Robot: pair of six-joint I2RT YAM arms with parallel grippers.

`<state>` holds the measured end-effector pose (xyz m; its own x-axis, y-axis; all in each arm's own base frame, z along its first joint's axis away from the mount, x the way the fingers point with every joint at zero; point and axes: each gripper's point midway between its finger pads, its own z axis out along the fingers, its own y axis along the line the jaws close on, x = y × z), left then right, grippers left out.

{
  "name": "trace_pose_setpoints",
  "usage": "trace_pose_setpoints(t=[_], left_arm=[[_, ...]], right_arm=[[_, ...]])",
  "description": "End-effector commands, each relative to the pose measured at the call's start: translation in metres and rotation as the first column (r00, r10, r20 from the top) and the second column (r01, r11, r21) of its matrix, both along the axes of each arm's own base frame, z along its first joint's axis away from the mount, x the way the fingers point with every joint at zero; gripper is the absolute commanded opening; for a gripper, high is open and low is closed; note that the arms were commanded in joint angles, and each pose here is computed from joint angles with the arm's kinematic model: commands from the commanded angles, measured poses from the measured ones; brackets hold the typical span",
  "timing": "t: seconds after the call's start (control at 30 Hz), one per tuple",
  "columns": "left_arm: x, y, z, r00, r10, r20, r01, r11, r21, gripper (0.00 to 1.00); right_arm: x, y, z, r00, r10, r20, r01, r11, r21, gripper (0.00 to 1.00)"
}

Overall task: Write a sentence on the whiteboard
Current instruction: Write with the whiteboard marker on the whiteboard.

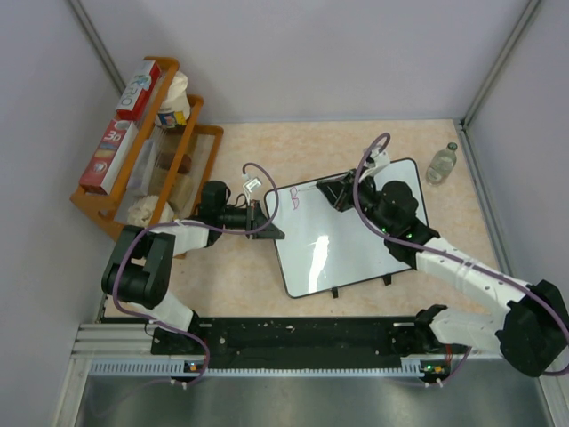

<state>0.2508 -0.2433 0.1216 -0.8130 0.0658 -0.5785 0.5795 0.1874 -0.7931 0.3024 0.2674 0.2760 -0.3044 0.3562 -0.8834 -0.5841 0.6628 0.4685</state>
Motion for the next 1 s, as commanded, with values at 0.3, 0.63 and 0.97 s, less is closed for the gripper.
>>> trace_pose_setpoints(t=[0.3, 0.63, 0.97], left_arm=[[0.000, -0.001, -0.026, 0.988, -0.011, 0.152, 0.000, 0.998, 0.070, 0.00], [0.000, -0.001, -0.026, 0.988, -0.011, 0.151, 0.000, 0.998, 0.071, 0.00], [0.001, -0.001, -0.026, 0.988, -0.009, 0.151, -0.002, 0.997, 0.073, 0.00]], right_arm=[[0.023, 0.000, 0.005, 0.998, -0.059, 0.027, 0.060, 0.998, -0.033, 0.00], [0.023, -0.003, -0.013, 0.997, -0.071, -0.007, 0.070, 0.995, -0.066, 0.00], [0.015, -0.005, -0.028, 0.998, -0.055, -0.034, 0.052, 0.995, -0.080, 0.00]])
